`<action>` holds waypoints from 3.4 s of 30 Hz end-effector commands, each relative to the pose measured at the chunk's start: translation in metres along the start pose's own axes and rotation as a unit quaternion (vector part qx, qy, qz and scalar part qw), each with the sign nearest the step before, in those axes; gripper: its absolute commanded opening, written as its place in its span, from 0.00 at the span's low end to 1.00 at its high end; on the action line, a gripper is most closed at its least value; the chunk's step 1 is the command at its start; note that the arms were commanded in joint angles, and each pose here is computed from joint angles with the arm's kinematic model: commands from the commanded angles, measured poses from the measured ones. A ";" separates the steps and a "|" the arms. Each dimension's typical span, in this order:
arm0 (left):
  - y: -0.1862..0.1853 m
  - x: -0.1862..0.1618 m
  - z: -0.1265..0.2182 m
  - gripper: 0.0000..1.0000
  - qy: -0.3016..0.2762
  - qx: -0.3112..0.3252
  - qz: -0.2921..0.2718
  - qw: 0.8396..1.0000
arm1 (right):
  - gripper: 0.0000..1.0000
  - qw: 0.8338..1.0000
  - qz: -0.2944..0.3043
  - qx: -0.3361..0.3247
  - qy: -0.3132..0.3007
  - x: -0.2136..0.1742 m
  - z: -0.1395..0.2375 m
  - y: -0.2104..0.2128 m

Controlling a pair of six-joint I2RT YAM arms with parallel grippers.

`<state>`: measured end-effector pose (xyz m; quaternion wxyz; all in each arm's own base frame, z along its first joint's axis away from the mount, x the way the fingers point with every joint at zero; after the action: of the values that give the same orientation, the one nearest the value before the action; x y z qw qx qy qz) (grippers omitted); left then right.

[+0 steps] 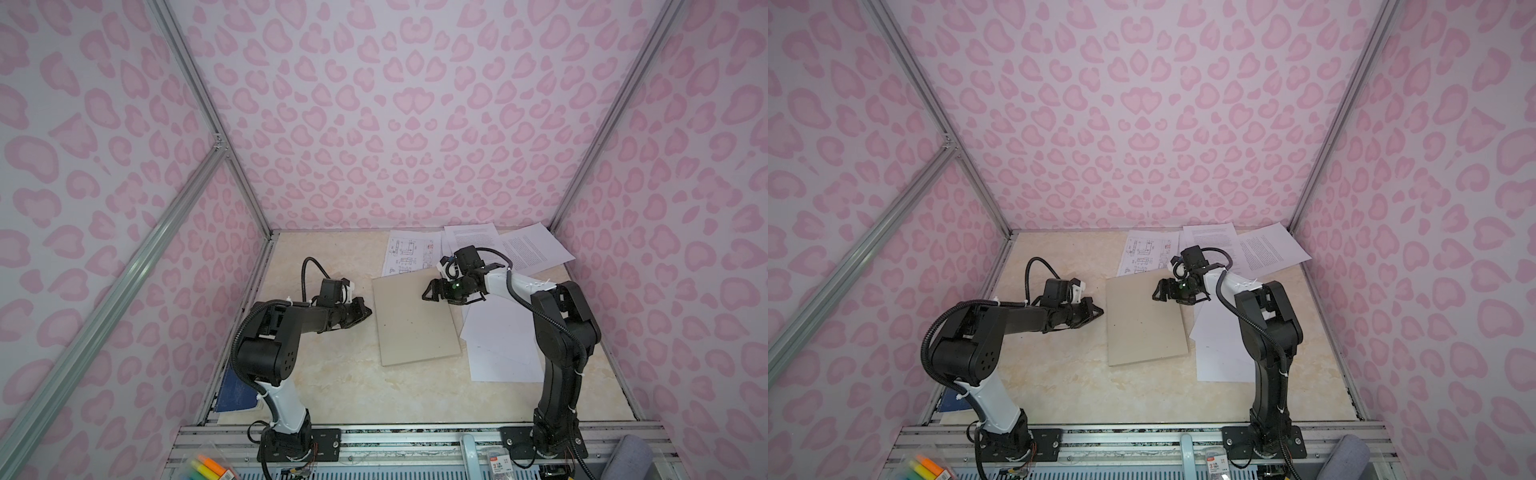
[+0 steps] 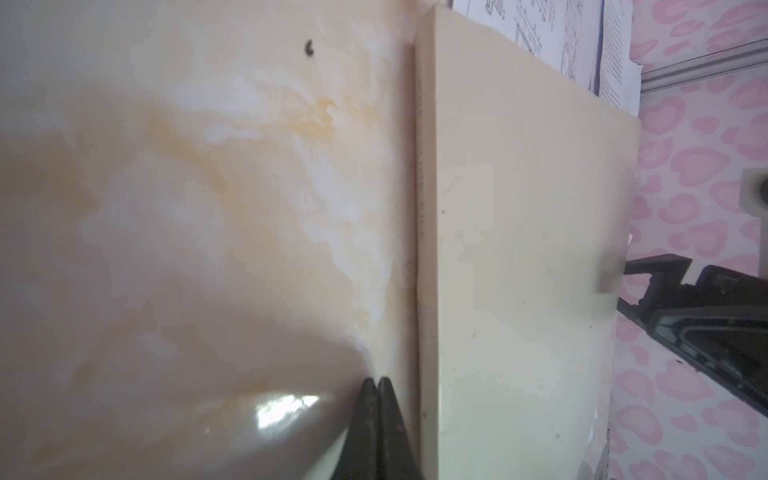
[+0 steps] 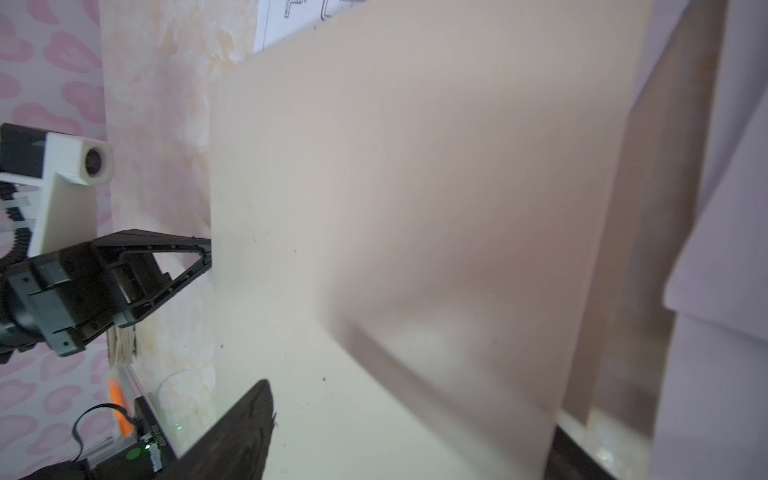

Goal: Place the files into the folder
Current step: 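Lift and swing the folder cover toward the left gripper with right gripper, then move right gripper down to the metal clip inside the folder, then push the metal clip lever upward with right gripper to open it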

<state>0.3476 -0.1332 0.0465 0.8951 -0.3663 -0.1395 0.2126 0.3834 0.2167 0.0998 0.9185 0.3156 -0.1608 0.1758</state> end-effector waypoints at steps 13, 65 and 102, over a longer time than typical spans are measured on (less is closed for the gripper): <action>-0.032 0.005 0.008 0.18 0.030 0.006 0.029 0.999 | 0.85 0.981 -0.004 0.167 -0.104 0.026 0.063 0.080; -0.007 -0.024 0.081 1.00 0.022 0.085 0.054 0.995 | 0.42 0.988 0.110 0.084 0.064 -0.060 -0.066 0.141; 0.031 -0.038 0.075 0.99 0.011 0.151 0.086 0.985 | 0.11 0.988 0.077 0.082 0.101 -0.062 -0.112 0.118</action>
<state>0.2793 -0.0920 0.0801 0.9165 -0.2642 -0.0664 0.2929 0.2996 0.3626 0.0601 0.8830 0.3604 -0.0812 0.2895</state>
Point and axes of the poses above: each gripper's point midway between its finger pads, its own z axis back along the fingers, its own y axis along the line the jaws close on, x = y × z, the point moved 5 cm from there along z, back along the fingers, and after that the axes turned 14 degrees about z, right-handed, at the moved point
